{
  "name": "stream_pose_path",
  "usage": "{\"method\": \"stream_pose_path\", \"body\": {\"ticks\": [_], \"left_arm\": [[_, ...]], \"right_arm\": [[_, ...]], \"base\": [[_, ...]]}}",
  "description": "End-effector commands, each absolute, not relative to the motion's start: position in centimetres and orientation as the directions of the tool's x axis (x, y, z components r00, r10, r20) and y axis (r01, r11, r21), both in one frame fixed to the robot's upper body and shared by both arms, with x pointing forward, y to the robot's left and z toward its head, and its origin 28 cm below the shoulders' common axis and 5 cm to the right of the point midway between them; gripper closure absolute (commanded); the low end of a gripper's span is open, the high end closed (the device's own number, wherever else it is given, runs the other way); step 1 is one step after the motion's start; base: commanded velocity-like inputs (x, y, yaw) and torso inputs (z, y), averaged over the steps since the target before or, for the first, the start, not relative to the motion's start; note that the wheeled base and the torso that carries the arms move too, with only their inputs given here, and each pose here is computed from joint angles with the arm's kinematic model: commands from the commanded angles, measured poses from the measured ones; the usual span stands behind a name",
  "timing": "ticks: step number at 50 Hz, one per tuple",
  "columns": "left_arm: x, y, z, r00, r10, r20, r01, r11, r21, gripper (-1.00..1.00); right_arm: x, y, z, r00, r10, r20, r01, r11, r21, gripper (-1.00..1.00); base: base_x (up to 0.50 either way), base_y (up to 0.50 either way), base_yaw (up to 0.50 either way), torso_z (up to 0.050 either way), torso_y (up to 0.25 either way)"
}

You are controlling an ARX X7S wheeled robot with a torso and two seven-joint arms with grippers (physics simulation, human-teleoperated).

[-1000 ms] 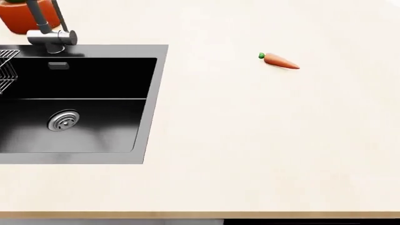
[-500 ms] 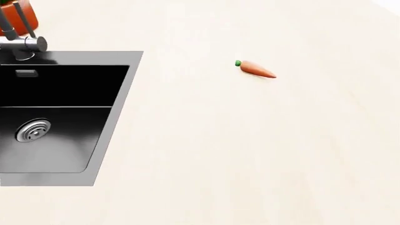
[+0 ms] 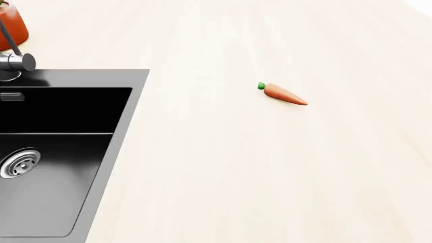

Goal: Place the two vegetables and bowl onto the tray for setting up a vegetable dip station.

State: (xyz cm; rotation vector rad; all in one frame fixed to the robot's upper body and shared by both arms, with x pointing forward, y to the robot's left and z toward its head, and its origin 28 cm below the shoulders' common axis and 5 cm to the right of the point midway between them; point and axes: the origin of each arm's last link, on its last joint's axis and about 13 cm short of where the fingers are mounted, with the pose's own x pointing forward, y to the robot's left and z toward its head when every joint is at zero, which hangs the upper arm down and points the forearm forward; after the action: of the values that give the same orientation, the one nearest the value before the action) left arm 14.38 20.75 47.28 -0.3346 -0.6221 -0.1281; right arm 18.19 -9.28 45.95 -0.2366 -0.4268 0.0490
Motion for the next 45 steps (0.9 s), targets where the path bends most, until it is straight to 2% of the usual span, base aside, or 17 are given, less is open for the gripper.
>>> {"method": "stream_pose_path", "body": {"ticks": [1,8,19,24,27,32,35,36,39,41,45], "left_arm": [[14.4,20.7,47.2,0.807,-0.022,0.591,0.221,0.938,-0.267,-1.0],[14.4,20.7,47.2,0.806,-0.021,0.592,0.22,0.938,-0.266,-1.0],[14.3,20.8,47.4,0.804,-0.018,0.594,0.219,0.938,-0.268,-1.0],[14.4,20.8,47.3,0.805,-0.018,0.594,0.218,0.939,-0.266,-1.0],[14.5,21.0,47.4,0.805,-0.012,0.593,0.213,0.939,-0.269,-1.0],[14.2,21.2,47.8,0.798,0.001,0.603,0.204,0.941,-0.27,-1.0],[14.1,21.2,47.8,0.796,0.004,0.605,0.202,0.941,-0.272,-1.0],[14.2,21.3,47.8,0.796,0.006,0.605,0.2,0.941,-0.272,-1.0],[14.3,21.3,47.8,0.796,0.01,0.605,0.197,0.941,-0.275,-1.0],[14.2,21.3,47.9,0.795,0.013,0.606,0.194,0.942,-0.275,-1.0],[14.2,21.3,47.8,0.796,0.01,0.605,0.196,0.942,-0.274,-1.0]], "right_arm": [[18.3,-9.3,45.8,0.912,0.097,0.398,0.003,0.97,-0.243,-1.0],[18.6,-9.4,45.5,0.921,0.091,0.38,0.003,0.971,-0.24,-1.0],[19.8,-9.8,44.6,0.944,0.061,0.324,0.016,0.973,-0.229,-1.0],[20.9,-10.4,43.8,0.961,-0.001,0.278,0.043,0.988,-0.145,-1.0],[21.1,-10.8,43.7,0.964,0.016,0.266,0.017,0.993,-0.121,-1.0],[22.1,-12.4,43.7,0.981,-0.078,0.178,0.084,0.996,-0.03,-1.0],[23.1,-13.3,44.0,0.992,-0.058,0.108,0.064,0.997,-0.052,-1.0],[24.0,-13.8,43.9,0.998,-0.012,0.057,0.019,0.994,-0.112,-1.0],[25.2,-14.4,43.4,1.0,0.012,0.002,-0.012,0.994,-0.111,-1.0],[26.3,-15.1,42.6,0.993,0.101,-0.062,-0.11,0.978,-0.177,-1.0],[27.8,-16.0,42.4,0.984,0.159,-0.081,-0.168,0.979,-0.118,-1.0]], "base": [[0.0,0.0,0.0,0.0,0.0],[0.0,-0.26,0.0,0.0,0.0],[0.0,0.0,0.0,0.0,0.0],[0.0,0.0,0.0,0.0,0.0],[0.0,0.0,0.0,0.0,0.0],[0.0,0.0,0.0,0.0,0.0],[0.0,0.0,0.0,0.0,0.0],[0.0,0.0,0.0,0.0,0.0],[0.0,0.0,0.0,0.0,0.0],[0.0,0.0,0.0,0.0,0.0],[0.0,0.0,0.0,0.0,0.0]]}}
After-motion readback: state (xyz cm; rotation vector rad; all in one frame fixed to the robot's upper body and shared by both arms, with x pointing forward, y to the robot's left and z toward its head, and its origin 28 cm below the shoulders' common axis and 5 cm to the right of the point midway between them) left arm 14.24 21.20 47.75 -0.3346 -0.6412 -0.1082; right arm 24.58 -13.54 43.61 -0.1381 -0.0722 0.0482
